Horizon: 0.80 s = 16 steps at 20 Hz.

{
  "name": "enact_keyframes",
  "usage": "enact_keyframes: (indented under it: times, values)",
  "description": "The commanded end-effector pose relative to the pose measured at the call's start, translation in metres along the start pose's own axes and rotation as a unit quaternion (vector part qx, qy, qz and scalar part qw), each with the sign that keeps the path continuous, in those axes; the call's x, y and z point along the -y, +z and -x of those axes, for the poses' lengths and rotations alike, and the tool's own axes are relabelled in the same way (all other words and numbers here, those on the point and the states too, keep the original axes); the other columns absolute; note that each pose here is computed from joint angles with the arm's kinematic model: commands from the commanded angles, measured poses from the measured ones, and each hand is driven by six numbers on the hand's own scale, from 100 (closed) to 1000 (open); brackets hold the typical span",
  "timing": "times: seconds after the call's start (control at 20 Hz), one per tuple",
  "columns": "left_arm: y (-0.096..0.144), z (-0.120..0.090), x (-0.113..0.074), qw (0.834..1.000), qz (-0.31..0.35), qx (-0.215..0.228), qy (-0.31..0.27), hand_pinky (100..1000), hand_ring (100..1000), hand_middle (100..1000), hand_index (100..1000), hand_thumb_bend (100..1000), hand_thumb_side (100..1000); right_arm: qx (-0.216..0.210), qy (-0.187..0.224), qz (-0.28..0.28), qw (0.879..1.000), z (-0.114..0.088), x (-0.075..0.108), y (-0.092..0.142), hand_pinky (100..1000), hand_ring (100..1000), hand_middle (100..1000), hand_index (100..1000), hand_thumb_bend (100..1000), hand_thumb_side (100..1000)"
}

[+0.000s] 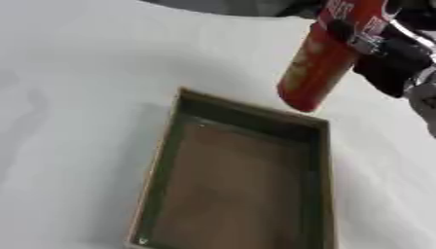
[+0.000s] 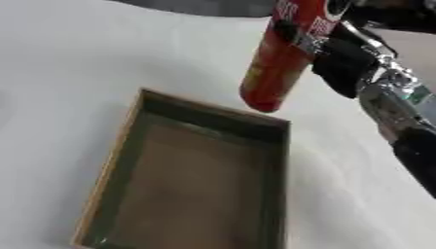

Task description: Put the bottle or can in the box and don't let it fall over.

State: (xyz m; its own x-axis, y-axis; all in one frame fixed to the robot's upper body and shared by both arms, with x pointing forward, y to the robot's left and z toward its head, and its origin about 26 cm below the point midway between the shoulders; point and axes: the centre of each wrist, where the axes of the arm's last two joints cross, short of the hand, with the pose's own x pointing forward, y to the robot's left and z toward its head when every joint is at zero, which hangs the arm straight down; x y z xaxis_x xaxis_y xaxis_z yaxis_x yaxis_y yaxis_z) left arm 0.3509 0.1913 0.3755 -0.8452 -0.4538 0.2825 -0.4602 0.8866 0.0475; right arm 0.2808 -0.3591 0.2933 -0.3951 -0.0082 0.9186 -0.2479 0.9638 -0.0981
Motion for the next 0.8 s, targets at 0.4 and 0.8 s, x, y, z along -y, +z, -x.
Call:
enact_keyframes:
  times: [0.4,0.8]
  values:
    - [0.007,0.011,-0.022,0.998,-0.059,-0.029,-0.014,613,638,473,803,100,491,0.009,0.044,0.017,0.999,-0.034,0.000,-0.002,1000,1000,928,642,100,171]
    - [0.029,0.039,-0.033,0.981,-0.147,-0.122,-0.026,635,694,496,816,100,567,0.064,0.011,-0.038,0.997,-0.043,-0.015,-0.017,1000,1000,918,638,100,152]
